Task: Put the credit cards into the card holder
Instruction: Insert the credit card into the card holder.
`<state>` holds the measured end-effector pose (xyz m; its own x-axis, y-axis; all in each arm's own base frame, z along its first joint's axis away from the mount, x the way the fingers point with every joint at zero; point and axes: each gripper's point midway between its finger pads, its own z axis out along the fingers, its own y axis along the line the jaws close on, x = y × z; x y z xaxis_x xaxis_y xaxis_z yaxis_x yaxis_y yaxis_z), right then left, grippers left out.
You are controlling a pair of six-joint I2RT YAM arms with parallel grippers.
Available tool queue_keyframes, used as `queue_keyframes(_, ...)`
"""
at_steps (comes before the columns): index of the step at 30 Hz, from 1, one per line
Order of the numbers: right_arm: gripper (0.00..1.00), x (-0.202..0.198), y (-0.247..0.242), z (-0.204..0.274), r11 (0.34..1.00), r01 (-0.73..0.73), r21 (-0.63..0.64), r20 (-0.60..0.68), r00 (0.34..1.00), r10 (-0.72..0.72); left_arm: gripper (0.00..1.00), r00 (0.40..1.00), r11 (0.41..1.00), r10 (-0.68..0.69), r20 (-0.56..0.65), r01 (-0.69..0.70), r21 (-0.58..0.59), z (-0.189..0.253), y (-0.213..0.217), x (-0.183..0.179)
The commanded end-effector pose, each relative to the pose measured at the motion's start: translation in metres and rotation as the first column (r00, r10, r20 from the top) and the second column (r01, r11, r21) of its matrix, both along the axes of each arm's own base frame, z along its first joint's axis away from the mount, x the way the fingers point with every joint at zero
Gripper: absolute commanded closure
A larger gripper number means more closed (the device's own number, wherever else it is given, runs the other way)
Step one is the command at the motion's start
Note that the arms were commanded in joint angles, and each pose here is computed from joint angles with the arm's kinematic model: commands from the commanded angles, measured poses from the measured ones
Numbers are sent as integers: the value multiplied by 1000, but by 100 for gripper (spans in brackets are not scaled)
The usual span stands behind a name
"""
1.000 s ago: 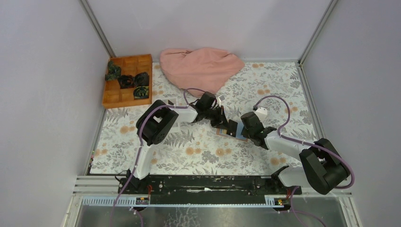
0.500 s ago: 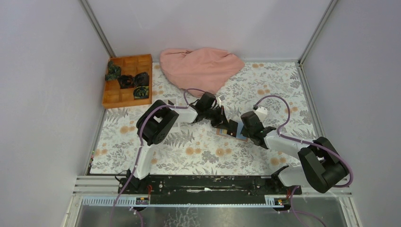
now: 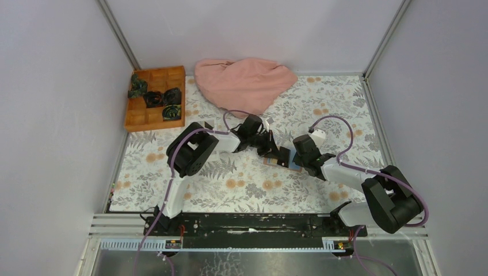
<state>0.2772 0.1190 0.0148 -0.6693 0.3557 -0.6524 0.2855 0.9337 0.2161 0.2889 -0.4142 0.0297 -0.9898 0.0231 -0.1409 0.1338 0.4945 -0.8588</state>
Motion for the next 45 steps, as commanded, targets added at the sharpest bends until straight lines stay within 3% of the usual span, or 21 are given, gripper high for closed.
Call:
queue_keyframes(1,100,-14,-11,-16,999,21,-41,-79,997,-24,100,1000,1000,-3,-21,4,14,-13,0,-10)
queue_keyframes(20,100,-19,-11,-21,999,21,-26,-97,995,-24,100,999,999,31,-37,-30,41,-30,-13,-11)
queue_keyframes(29,100,-15,-14,-3,999,36,-29,-53,998,-38,100,991,984,133,-23,-130,123,-49,-1,-9)
queue_keyframes(36,86,-12,-20,9,997,61,-42,-14,998,-62,100,977,968,214,-10,-211,132,-52,7,-5)
queue_keyframes(45,85,-9,-28,6,992,101,-70,-10,995,-102,100,970,962,242,-4,-240,130,-50,10,-4)
